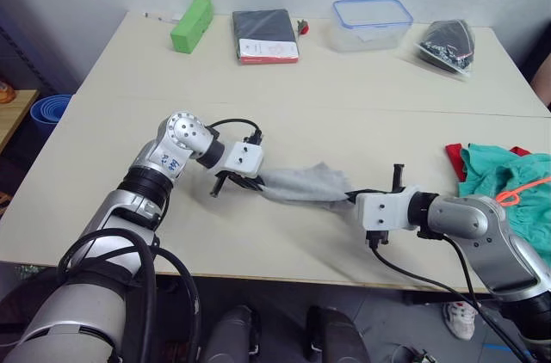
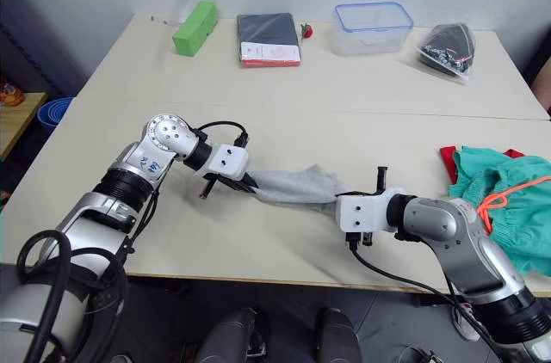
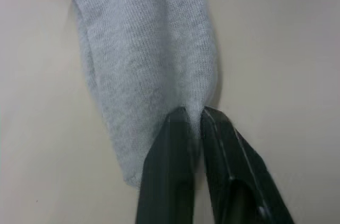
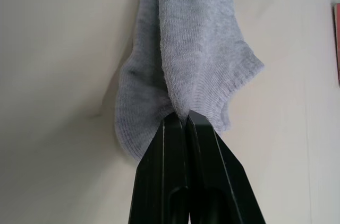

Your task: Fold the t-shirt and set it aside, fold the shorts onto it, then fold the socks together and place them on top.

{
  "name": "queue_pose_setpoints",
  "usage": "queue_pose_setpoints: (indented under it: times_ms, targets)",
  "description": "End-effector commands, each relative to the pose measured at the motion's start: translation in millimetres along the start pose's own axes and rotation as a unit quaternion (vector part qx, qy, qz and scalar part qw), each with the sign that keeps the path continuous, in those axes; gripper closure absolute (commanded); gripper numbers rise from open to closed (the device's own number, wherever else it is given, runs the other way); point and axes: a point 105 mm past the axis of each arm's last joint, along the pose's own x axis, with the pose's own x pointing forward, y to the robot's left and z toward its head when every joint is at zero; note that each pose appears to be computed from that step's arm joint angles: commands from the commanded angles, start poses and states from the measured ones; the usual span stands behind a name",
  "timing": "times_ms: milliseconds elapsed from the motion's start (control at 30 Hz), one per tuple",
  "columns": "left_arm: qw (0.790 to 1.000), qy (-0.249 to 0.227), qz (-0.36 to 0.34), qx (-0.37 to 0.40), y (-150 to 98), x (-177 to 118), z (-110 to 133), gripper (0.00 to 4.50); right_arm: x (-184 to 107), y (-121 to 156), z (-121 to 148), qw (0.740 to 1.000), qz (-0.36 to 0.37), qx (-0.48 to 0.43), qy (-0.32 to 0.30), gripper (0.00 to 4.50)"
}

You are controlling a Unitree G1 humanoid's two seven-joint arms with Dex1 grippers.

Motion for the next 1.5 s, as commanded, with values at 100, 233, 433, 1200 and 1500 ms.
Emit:
queue_pose_setpoints:
  times_ms: [100, 233, 433, 1200, 1500]
  targets:
    - [0.994, -0.089, -0.022, -0.060, -9.1, -30.3, 28.2, 2.28, -25.2, -21.2, 12.0, 0.999, -0.029, 0.038, -0.025, 2.82]
    - [0.973, -0.182, -0.015, -0.138, -8.6, -51.9, 59.4, 1.69, -35.5, -31.3, 18.0, 0.990, -0.039, 0.126, -0.052, 2.18]
    - [0.964, -0.157, 0.075, -0.203, 15.1, -24.8, 49.5, 2.57, -7.2, -47.3, 44.6, 0.946, -0.067, 0.286, -0.136, 3.54]
    - [0.978, 0.019, 0.080, -0.192, -14.3, 52.1, -15.9, 4.46, 22.8, -3.8, -53.8, 0.955, -0.118, 0.255, 0.100, 4.50]
    - [0.976, -0.021, 0.091, -0.198, -12.0, 50.8, -4.5, 4.46, -1.2, -60.1, -15.0, 0.933, -0.195, 0.300, -0.022, 4.50]
